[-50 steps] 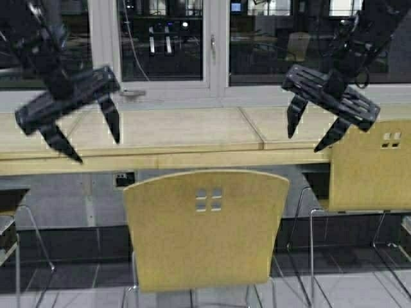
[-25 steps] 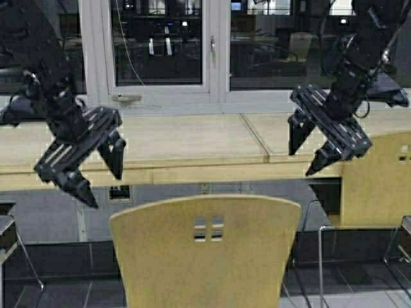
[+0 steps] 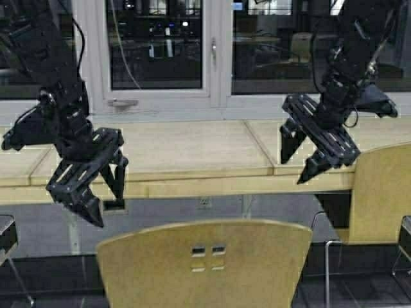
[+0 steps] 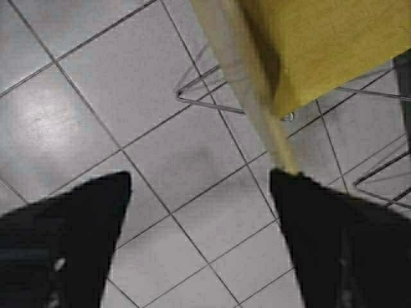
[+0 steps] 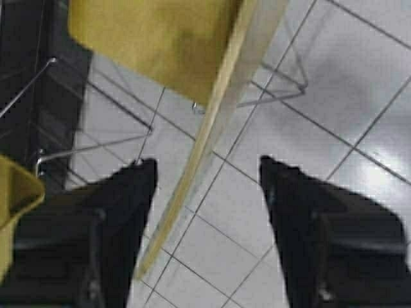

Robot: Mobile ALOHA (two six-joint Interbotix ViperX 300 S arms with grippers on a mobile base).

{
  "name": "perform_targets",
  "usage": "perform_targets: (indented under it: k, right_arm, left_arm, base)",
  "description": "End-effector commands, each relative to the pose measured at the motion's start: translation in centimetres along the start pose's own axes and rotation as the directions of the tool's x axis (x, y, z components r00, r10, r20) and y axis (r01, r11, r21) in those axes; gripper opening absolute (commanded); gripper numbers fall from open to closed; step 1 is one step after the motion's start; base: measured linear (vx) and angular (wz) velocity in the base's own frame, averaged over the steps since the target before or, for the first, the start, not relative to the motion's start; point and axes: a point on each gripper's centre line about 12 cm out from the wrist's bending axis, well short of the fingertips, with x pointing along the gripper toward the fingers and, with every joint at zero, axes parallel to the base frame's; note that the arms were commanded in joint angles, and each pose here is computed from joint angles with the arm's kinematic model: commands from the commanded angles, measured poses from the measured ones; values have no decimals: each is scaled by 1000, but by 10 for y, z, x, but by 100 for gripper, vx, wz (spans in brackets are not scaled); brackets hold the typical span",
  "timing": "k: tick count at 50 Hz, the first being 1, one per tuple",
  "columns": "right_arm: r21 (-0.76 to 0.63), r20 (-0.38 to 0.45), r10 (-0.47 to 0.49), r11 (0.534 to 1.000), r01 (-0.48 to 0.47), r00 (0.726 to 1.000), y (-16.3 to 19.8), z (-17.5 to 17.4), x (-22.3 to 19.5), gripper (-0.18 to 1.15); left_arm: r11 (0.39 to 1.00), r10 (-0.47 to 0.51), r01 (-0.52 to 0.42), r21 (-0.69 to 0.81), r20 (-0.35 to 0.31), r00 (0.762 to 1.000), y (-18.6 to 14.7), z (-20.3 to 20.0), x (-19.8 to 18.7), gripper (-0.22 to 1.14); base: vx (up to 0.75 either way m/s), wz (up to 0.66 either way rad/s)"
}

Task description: Push the chairs under the table

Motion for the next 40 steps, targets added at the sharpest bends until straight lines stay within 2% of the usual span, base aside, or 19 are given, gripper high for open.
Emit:
perform_targets:
  k: [1, 10, 25, 40]
  right_arm:
    - [-10, -12, -9, 1000, 9, 1000, 1, -2, 5, 88]
    - [-21, -52, -69, 997, 68, 996, -13, -12, 18, 88]
    - [-33, -70, -136, 990, 134, 988, -35, -21, 26, 88]
    - [-55, -83, -167, 985, 163, 982, -39, -29, 40, 88]
  left_arm:
    - [1000, -14, 14, 3, -10, 1000, -9, -4, 3, 98]
    - [1000, 19, -19, 10, -32, 999, -2, -19, 12, 98]
    - [996, 94, -94, -7, -40, 995, 25, -33, 18, 98]
    - [992, 128, -129, -6, -38, 991, 32, -37, 28, 98]
  base:
    - [19, -10]
    - [16, -6]
    - [14, 0]
    - [7, 1]
